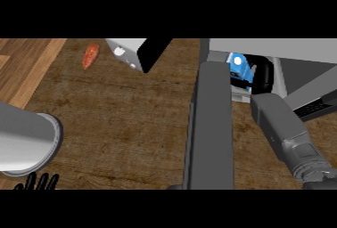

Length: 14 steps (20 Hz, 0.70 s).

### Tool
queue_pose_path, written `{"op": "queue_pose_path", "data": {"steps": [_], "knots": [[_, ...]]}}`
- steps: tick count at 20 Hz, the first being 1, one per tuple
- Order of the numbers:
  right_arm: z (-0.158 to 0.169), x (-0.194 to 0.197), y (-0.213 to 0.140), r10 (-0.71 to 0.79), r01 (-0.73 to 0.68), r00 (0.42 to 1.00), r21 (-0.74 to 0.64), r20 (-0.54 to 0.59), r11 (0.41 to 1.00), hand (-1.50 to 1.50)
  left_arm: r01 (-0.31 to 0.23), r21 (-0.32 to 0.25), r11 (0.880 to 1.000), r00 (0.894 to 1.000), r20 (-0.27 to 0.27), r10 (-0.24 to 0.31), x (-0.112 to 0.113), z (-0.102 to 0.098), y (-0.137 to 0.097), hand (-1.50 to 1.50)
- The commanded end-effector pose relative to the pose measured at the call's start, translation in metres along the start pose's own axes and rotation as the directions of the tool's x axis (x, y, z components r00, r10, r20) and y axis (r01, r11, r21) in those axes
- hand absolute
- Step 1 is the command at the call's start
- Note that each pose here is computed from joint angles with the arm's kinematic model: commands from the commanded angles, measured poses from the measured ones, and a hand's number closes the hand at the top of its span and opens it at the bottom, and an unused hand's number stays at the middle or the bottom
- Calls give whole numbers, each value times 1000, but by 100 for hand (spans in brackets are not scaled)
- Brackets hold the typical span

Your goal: Pick up the milk, place it into the microwave and close the microwave

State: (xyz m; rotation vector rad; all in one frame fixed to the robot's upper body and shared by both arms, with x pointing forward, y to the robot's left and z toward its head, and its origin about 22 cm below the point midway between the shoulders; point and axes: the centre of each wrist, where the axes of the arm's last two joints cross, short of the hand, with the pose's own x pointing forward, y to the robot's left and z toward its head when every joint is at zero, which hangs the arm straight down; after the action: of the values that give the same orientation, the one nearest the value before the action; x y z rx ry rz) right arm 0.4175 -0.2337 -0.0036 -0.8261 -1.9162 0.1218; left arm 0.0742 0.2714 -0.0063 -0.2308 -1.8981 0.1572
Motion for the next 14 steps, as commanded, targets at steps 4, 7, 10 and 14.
{"op": "queue_pose_path", "data": {"steps": [4,7,10,14], "knots": [[-16,4,-9,142,-137,990,-147,21,980,150,-6,-22,1000,1000,-9,6,-6,-1,6,-150],[-20,9,-7,156,-151,988,-171,13,974,150,-3,-33,999,1000,-25,2,-7,-4,7,-150],[-17,10,-3,177,-171,984,-170,20,971,150,-1,-34,999,1000,-13,0,-2,-8,7,-150],[27,-54,-50,524,-569,811,-141,-260,810,-150,-8,-54,999,1000,8,9,-5,-12,2,-150]]}}
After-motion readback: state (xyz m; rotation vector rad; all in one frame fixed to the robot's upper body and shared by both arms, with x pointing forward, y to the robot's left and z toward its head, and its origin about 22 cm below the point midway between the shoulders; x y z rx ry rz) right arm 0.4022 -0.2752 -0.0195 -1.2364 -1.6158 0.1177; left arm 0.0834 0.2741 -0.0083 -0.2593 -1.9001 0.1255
